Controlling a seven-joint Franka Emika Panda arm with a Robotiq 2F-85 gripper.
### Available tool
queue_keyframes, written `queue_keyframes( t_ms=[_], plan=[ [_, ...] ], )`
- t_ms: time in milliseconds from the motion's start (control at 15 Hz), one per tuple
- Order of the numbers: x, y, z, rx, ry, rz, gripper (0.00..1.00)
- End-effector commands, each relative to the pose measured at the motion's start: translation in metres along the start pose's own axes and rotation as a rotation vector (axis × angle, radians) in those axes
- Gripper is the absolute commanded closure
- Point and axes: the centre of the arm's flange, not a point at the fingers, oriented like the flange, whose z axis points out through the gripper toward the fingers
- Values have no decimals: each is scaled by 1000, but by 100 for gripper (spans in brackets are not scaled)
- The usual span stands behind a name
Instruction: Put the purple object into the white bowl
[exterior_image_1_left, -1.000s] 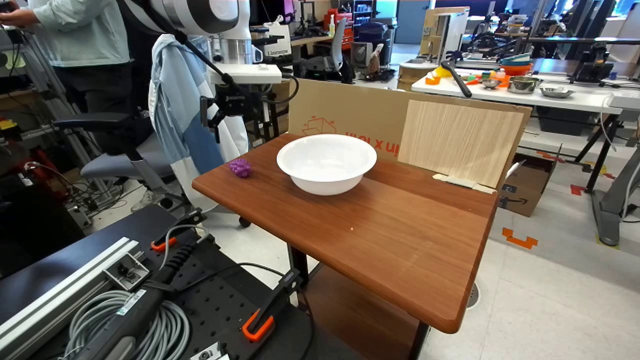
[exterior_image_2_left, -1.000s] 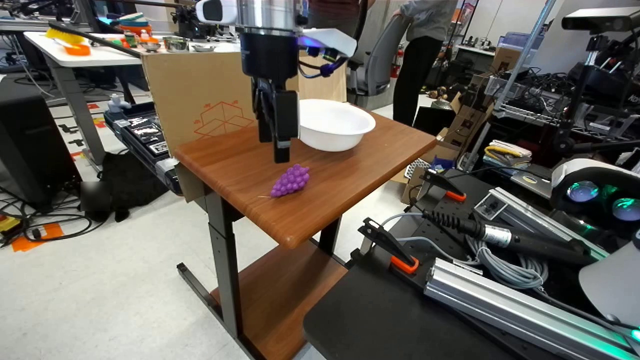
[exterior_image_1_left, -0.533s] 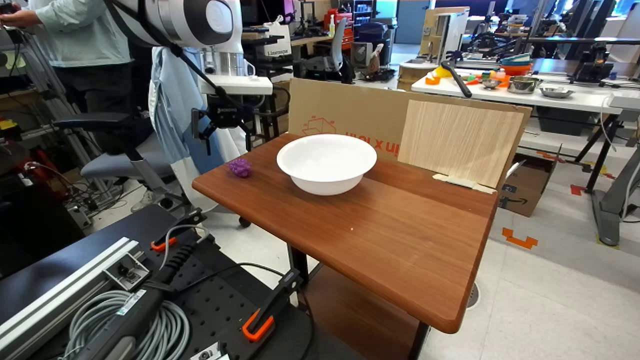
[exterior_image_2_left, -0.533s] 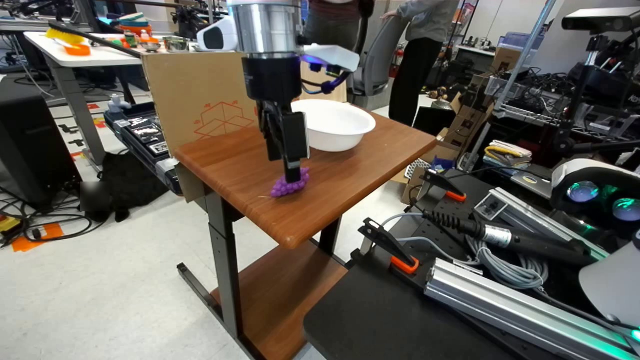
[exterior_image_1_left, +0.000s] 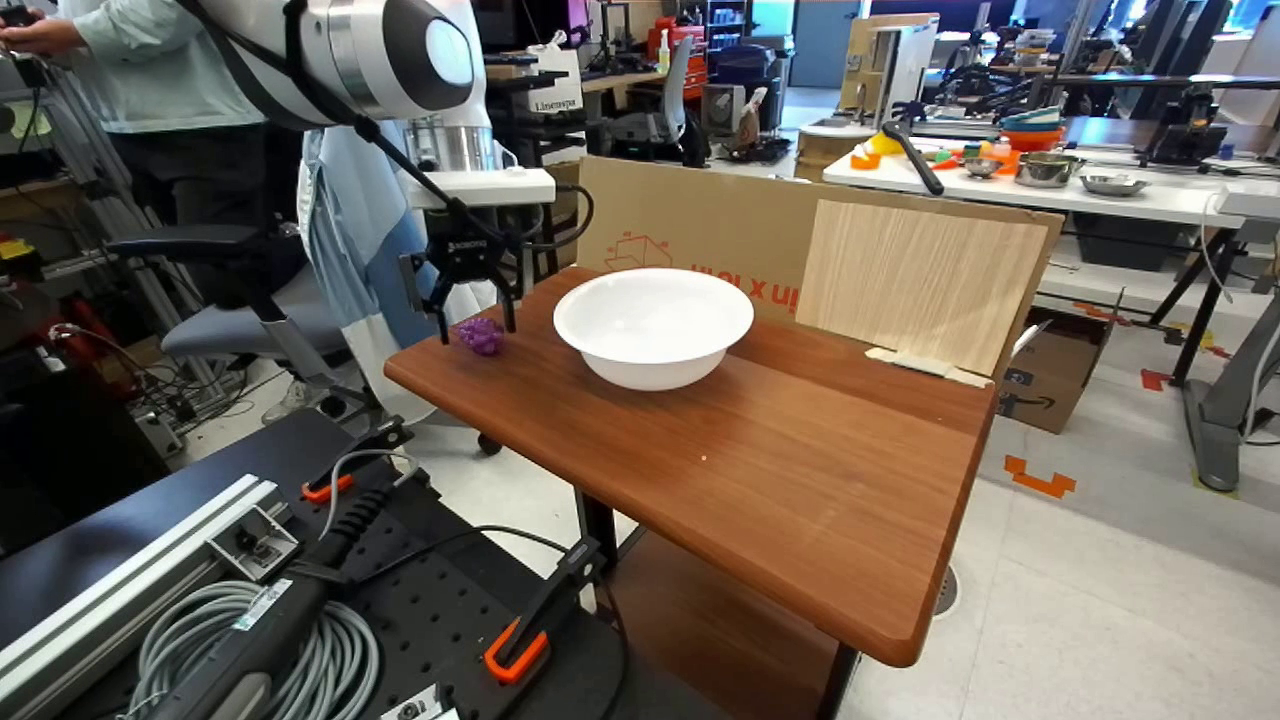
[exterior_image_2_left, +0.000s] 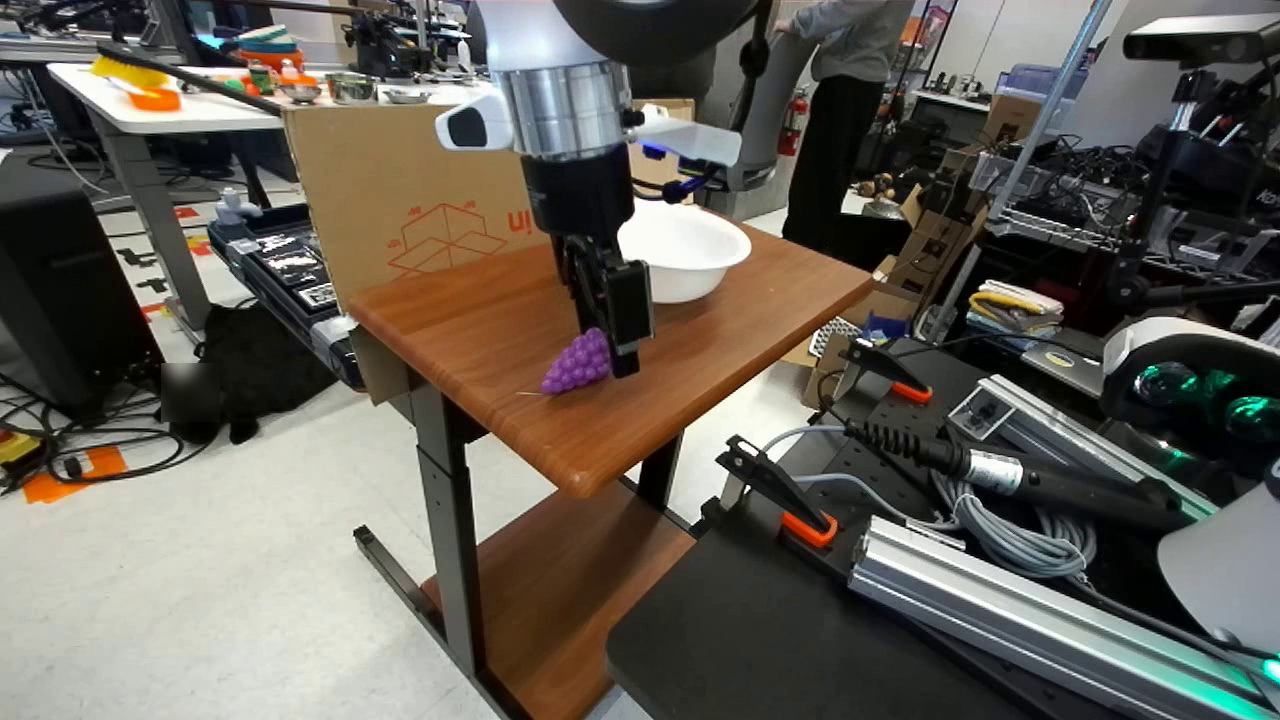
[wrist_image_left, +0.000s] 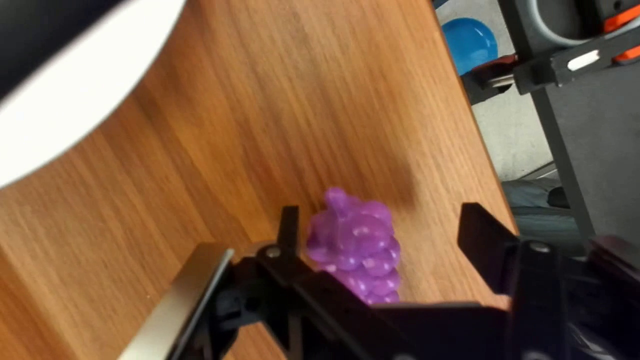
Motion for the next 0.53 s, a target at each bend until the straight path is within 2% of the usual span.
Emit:
queue_keyframes(
  t_ms=[0, 333, 467],
  plan=[
    [-8, 17, 2, -28, 13, 40, 51],
    [-26, 30, -8, -15, 63, 96, 88],
    [-33, 33, -14, -12, 87, 118, 89]
  ],
)
